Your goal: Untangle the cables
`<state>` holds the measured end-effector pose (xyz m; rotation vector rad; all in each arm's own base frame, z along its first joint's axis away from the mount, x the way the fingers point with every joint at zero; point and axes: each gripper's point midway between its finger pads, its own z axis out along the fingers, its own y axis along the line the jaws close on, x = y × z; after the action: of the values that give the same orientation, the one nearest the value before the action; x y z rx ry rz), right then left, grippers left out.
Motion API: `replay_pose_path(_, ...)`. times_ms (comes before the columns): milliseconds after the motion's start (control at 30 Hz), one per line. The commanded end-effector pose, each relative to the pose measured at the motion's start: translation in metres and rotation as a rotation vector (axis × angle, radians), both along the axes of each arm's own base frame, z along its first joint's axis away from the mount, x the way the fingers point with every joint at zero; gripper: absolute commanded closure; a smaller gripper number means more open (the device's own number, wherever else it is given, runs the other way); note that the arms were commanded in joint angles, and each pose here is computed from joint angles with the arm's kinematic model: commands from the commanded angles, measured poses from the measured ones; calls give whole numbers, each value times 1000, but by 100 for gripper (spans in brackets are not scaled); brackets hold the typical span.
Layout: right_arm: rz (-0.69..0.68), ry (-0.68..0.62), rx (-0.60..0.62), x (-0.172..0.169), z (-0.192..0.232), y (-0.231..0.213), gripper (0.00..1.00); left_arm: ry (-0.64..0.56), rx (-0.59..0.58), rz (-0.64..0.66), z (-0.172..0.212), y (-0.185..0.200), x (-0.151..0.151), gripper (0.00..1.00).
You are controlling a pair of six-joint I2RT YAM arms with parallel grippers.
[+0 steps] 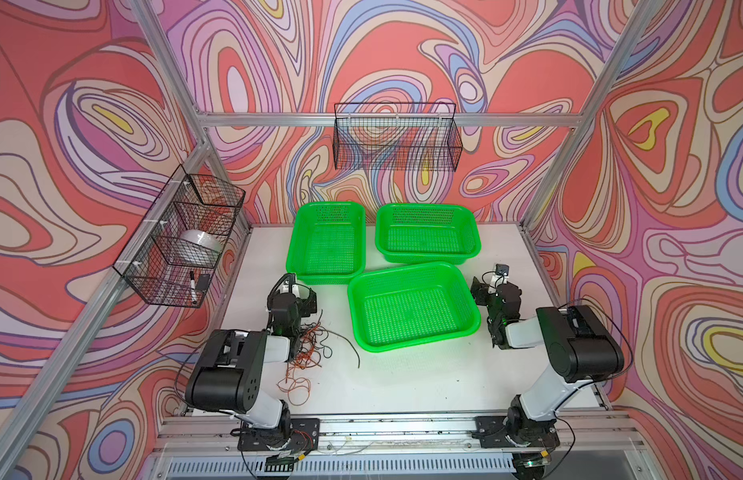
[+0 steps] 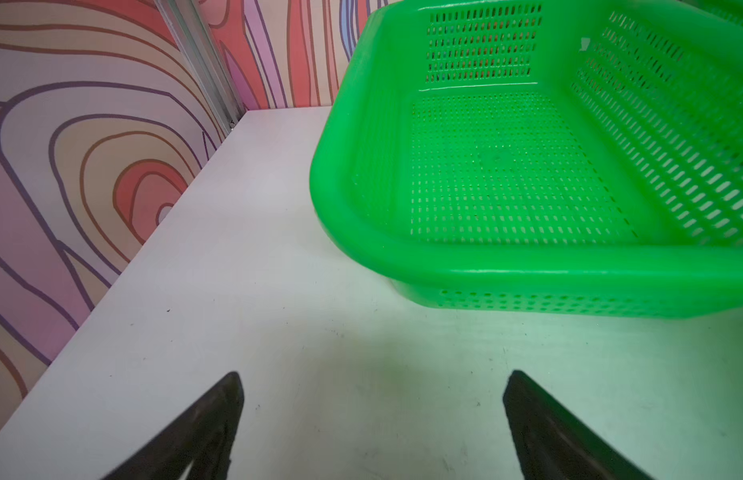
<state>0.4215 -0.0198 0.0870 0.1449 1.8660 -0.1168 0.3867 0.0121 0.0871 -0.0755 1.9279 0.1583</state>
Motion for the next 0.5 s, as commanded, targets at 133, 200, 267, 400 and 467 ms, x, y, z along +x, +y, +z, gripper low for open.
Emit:
replay_pose_path(133,11,-32,11,5,8,4,2,-10,-6,17,3,3,5,0)
replay_pose_path(200,12,-26,15,5,7,4,2,-8,-5,16,3,3,5,0)
replay_pose_path(267,12,-24,17,4,6,4,2,-8,-6,15,3,3,5,0)
replay_pose_path(400,14,-25,14,5,7,4,2,-8,-5,16,3,3,5,0)
replay_pose_path(467,13,-24,14,5,6,4,2,-10,-6,15,3,3,5,0)
